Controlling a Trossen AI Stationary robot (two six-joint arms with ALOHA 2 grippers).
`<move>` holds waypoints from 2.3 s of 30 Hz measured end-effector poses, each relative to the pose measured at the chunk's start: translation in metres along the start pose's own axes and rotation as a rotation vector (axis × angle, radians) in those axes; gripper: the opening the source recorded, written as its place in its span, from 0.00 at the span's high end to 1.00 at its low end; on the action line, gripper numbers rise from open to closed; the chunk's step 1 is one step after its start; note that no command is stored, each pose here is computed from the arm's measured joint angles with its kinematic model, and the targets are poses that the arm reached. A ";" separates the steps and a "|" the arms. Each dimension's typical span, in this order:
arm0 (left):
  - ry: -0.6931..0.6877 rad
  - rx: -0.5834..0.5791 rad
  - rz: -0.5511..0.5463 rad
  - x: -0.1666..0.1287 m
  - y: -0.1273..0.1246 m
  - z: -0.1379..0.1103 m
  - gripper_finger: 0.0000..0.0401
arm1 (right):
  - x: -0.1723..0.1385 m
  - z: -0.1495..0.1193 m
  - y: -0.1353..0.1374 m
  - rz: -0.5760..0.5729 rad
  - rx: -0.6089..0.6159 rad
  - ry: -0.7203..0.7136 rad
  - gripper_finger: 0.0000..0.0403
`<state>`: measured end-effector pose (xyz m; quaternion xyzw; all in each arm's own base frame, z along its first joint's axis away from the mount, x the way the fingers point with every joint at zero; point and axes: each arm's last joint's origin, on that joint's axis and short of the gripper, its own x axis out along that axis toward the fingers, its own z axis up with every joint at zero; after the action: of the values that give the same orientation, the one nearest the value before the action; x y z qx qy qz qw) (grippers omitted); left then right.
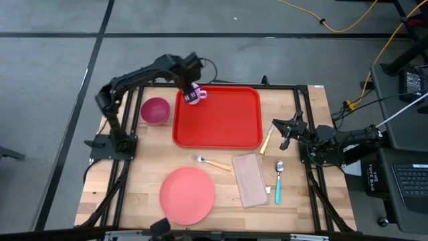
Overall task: Set up tray
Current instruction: Put the pink plate on the bottom of the pink mug on the red serving tray
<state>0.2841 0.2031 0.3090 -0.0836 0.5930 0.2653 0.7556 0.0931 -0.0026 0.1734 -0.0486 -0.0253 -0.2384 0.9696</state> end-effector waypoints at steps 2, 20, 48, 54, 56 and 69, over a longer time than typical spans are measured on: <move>0.005 -0.017 -0.005 0.007 -0.010 -0.018 0.70 | 0.000 0.000 0.000 0.000 0.000 0.000 0.90; -0.304 -0.110 -0.062 0.013 -0.064 -0.122 0.70 | 0.000 0.000 0.000 0.000 -0.003 0.000 0.90; -0.519 0.046 -0.240 0.024 -0.156 -0.150 0.70 | 0.000 0.000 0.000 0.000 -0.028 0.000 0.90; -0.464 0.011 -0.402 0.022 -0.163 -0.153 0.70 | 0.000 0.000 0.000 0.002 -0.002 0.000 0.90; -0.421 -0.013 -0.453 0.022 -0.166 -0.156 0.70 | 0.000 0.000 0.000 0.012 0.030 -0.001 0.90; -0.102 -0.138 -0.512 0.019 -0.191 -0.195 0.70 | 0.000 0.000 0.003 0.087 0.084 -0.009 0.90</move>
<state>0.2167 -0.0382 0.2001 -0.2686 0.4942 0.1092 0.8196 0.0942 -0.0003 0.1735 -0.0102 -0.0372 -0.1944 0.9802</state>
